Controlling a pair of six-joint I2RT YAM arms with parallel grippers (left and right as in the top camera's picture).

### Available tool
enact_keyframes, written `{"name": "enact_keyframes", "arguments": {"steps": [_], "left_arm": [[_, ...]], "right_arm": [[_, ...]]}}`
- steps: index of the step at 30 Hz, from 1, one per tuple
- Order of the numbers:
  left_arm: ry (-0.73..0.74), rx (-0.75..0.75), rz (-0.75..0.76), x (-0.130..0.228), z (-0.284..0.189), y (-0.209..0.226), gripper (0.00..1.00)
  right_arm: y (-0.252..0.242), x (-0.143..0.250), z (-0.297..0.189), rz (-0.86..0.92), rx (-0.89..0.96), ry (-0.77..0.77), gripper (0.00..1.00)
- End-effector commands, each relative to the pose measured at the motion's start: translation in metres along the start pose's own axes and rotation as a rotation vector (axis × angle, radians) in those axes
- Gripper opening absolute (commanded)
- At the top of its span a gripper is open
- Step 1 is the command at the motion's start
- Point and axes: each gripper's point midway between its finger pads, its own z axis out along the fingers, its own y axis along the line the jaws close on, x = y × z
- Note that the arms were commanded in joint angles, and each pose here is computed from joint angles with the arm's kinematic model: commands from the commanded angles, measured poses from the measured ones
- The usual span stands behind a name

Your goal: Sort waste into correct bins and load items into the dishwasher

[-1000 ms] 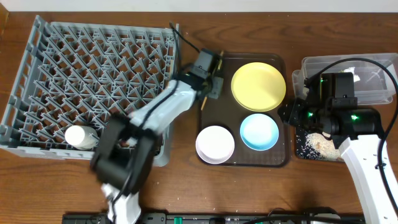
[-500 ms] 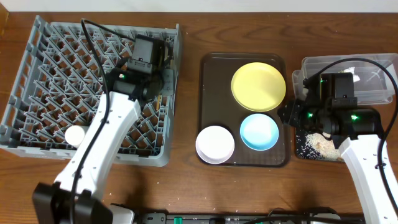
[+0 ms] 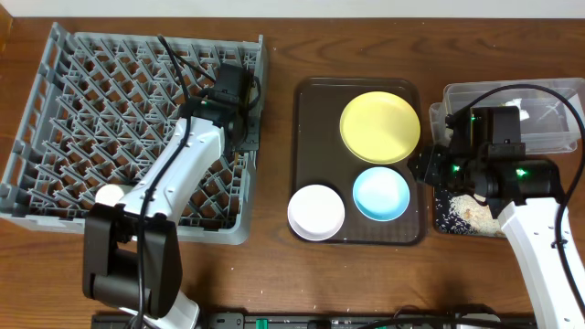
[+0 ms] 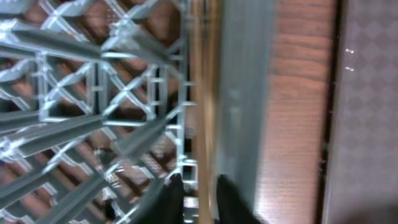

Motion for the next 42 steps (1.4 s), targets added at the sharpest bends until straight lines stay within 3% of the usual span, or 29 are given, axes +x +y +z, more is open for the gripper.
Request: {"name": "enact_keyframes", "arguments": {"steps": [1,8,14,22,25,28,30,31,42], "left_arm": [[-0.012,-0.008,-0.004,-0.002,-0.005,0.004,0.27],[-0.046,0.0,-0.007,-0.004,-0.027,0.005,0.35],[-0.137,0.071,-0.01,-0.004,-0.089,0.0,0.5],[-0.357,0.124,-0.019,0.024,-0.199,0.013,0.74],[-0.453,0.145,-0.024,0.039,-0.236,0.018,0.82],[-0.533,0.162,-0.027,0.051,-0.262,0.023,0.89],[-0.581,0.173,-0.029,0.057,-0.277,0.025,0.89],[-0.602,0.177,-0.03,0.06,-0.282,0.026,0.89],[-0.673,0.193,-0.033,0.07,-0.302,0.029,0.91]], "right_arm": [[0.0,-0.002,-0.001,-0.014,-0.003,-0.005,0.47],[0.0,-0.004,-0.001,-0.016,-0.005,-0.011,0.47],[0.002,-0.008,-0.001,-0.035,-0.012,-0.03,0.47],[0.054,-0.048,-0.067,-0.308,-0.137,-0.297,0.52],[0.079,-0.049,-0.102,-0.407,-0.189,-0.415,0.56],[0.09,-0.042,-0.123,-0.446,-0.222,-0.473,0.68],[0.09,-0.037,-0.13,-0.451,-0.228,-0.481,0.85],[0.09,-0.034,-0.131,-0.45,-0.227,-0.48,0.99],[0.077,-0.008,-0.119,-0.384,-0.214,-0.347,0.99]]}}
